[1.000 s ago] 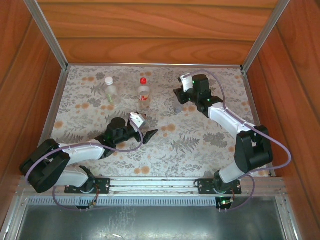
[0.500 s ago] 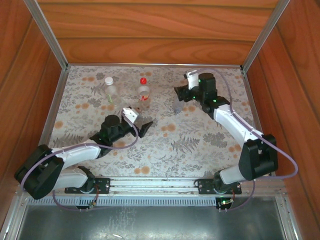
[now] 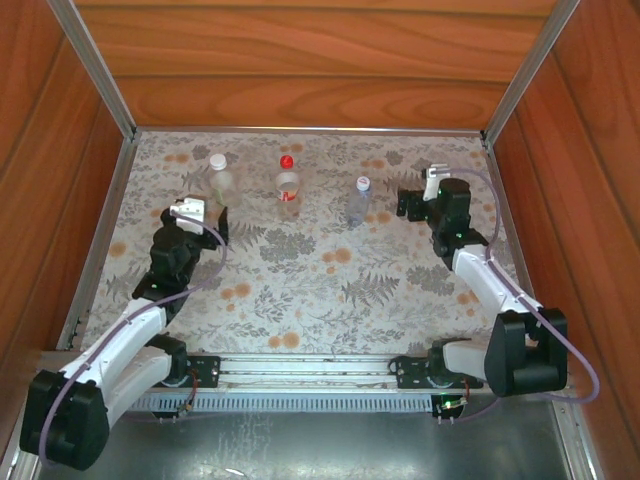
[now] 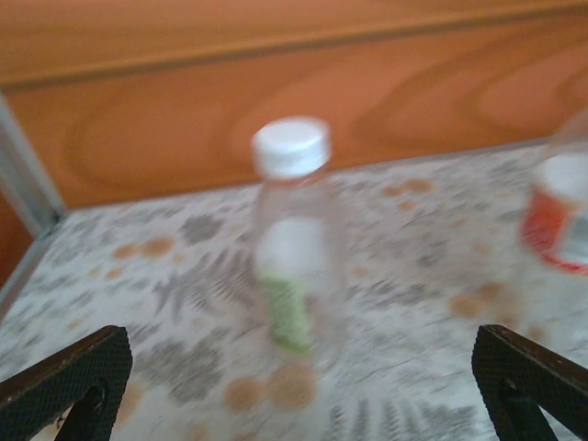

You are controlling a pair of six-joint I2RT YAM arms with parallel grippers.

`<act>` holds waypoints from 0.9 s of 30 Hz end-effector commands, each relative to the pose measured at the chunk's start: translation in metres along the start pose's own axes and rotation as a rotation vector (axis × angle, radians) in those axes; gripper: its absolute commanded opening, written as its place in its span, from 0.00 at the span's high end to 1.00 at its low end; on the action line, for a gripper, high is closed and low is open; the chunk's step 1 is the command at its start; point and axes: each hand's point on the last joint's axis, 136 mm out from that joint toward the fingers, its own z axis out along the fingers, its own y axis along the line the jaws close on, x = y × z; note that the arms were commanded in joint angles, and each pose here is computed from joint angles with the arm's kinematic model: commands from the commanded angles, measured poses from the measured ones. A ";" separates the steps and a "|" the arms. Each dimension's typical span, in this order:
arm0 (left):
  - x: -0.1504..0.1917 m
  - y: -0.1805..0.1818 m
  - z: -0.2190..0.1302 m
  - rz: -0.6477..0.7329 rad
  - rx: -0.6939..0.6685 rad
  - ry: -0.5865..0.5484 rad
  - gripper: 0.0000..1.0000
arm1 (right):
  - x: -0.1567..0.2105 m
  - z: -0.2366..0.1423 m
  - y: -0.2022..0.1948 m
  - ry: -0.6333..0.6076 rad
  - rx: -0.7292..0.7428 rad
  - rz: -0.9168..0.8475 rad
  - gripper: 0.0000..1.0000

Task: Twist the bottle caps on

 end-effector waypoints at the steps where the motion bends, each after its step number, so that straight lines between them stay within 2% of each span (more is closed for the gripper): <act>1: 0.032 0.034 0.008 0.024 -0.117 0.120 0.00 | -0.001 -0.003 -0.032 -0.077 0.163 -0.019 0.00; 7: 0.067 0.066 0.032 -0.027 -0.155 0.154 0.00 | 0.032 0.011 -0.052 -0.081 0.185 0.042 0.00; 11: 0.075 0.077 0.047 -0.069 -0.182 0.145 0.00 | 0.052 0.020 -0.063 -0.091 0.160 0.141 0.00; 14: 0.079 0.083 0.058 -0.121 -0.189 0.155 0.00 | 0.065 0.028 -0.061 -0.087 0.129 0.141 0.00; 17: 0.082 0.083 0.067 -0.147 -0.180 0.141 0.00 | 0.072 0.036 -0.053 -0.094 0.074 0.124 0.00; 20: 0.102 0.081 0.080 -0.130 -0.186 0.176 0.00 | 0.076 0.043 -0.045 -0.087 0.028 0.102 0.00; 27: 0.103 0.086 0.085 -0.121 -0.231 0.175 0.00 | 0.078 0.044 -0.045 -0.060 0.028 0.104 0.00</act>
